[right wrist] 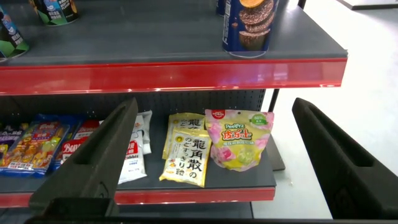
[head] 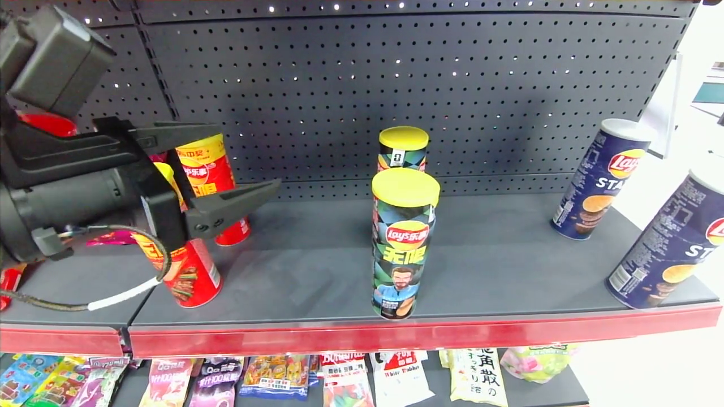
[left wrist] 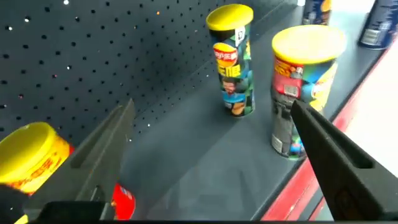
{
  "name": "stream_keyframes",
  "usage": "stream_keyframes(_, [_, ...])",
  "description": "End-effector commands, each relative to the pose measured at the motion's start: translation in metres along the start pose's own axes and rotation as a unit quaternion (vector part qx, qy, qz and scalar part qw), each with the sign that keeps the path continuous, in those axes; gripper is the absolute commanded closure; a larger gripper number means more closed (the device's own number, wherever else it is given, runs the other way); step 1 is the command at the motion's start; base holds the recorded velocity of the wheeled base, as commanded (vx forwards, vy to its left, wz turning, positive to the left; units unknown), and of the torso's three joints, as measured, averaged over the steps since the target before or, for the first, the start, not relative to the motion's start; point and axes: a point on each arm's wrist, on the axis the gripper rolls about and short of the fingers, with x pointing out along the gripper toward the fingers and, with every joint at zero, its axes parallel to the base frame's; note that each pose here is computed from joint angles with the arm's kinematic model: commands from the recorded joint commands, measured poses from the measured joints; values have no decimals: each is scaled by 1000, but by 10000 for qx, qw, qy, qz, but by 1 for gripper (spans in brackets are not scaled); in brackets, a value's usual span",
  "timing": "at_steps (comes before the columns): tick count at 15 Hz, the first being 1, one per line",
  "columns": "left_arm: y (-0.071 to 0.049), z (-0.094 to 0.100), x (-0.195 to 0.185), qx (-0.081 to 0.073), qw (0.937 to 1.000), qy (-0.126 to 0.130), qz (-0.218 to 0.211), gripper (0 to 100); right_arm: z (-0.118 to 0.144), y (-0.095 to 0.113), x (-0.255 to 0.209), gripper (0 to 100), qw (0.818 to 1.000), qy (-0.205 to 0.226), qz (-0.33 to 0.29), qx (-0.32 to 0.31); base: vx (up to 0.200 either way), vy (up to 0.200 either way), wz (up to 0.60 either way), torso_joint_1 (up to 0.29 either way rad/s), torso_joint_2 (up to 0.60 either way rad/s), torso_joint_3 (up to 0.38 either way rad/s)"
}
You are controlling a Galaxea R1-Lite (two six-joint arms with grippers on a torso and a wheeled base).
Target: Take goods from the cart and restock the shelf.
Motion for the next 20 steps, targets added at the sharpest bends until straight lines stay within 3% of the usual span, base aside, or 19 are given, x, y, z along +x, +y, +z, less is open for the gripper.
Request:
stream_keyframes(1, [-7,1,20,-6,9999,115,-93,0,0,0,0,0,10000,-1,3,-4,0,0,0,0,0,0])
stream_keyframes(4, [-16,3,42,6,9994,157,-319,0,0,0,0,0,10000,-1,3,4,0,0,0,0,0,0])
stream_keyframes(7, [-18,-1,55,20,9989,258,-380,0,0,0,0,0,10000,-1,3,-4,0,0,0,0,0,0])
stream_keyframes(12, [-25,-16,72,-8,9971,620,-450,0,0,0,0,0,10000,-1,3,4,0,0,0,0,0,0])
stream_keyframes(20, [-30,-36,81,-25,9936,969,-583,0,0,0,0,0,10000,-1,3,4,0,0,0,0,0,0])
